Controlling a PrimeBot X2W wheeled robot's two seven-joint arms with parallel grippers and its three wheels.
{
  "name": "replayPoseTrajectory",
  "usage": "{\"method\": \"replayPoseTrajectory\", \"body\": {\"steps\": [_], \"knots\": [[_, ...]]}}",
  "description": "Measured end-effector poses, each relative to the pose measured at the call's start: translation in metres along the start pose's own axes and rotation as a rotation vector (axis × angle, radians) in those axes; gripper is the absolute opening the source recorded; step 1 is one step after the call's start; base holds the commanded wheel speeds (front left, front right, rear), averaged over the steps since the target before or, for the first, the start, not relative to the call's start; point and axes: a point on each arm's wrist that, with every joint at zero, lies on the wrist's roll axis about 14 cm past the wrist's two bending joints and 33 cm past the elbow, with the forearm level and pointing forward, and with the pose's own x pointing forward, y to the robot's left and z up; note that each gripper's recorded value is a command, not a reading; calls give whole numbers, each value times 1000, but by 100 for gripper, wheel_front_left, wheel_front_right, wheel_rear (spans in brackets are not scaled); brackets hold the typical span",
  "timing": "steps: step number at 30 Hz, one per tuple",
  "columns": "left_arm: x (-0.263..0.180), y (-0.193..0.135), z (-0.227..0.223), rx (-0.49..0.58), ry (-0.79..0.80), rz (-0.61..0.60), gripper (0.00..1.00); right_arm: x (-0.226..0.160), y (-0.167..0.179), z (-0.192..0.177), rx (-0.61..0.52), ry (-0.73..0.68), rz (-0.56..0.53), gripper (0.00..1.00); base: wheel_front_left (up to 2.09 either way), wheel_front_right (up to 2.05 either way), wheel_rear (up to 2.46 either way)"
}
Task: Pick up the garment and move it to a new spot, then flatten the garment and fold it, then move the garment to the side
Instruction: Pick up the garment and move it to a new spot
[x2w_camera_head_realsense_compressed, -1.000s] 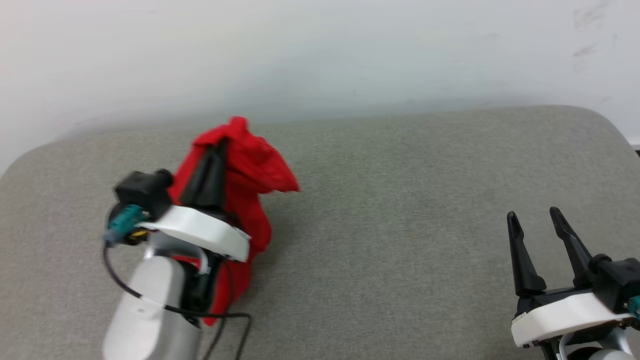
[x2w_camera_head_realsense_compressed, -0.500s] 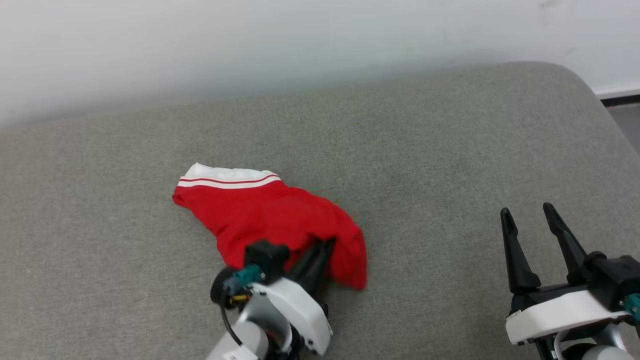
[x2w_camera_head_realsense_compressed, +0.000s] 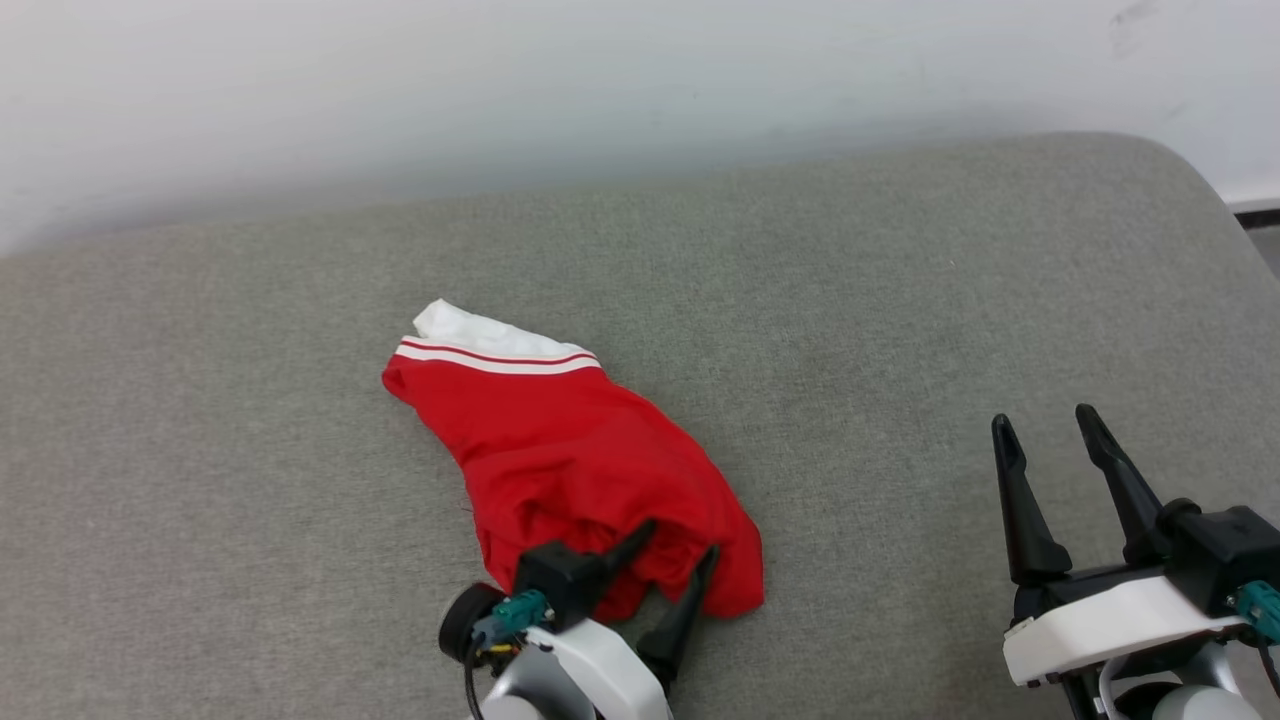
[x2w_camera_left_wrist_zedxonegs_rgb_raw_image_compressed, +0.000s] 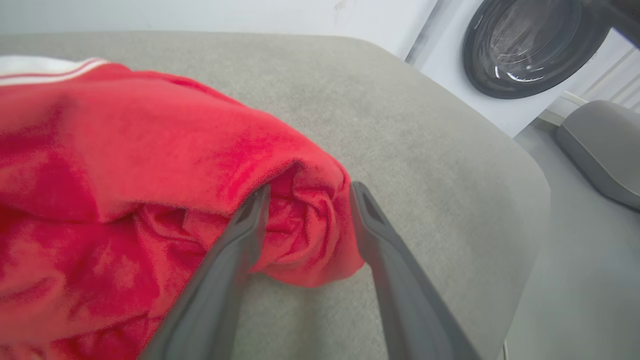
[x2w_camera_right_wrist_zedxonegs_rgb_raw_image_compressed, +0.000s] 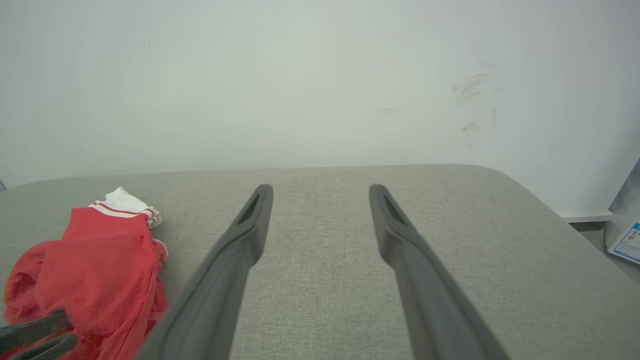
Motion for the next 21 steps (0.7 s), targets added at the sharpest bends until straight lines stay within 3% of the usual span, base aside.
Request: {"method": "replayPoseTrajectory", "body": {"steps": [8, 21], "knots": [[-17, 22, 70, 95, -235, 93, 100, -5, 10, 8, 12, -18, 30, 100, 0, 0, 0], [-93, 102, 121, 174, -414, 458, 100, -9, 30, 14, 39, -29, 92, 100, 0, 0, 0]]}}
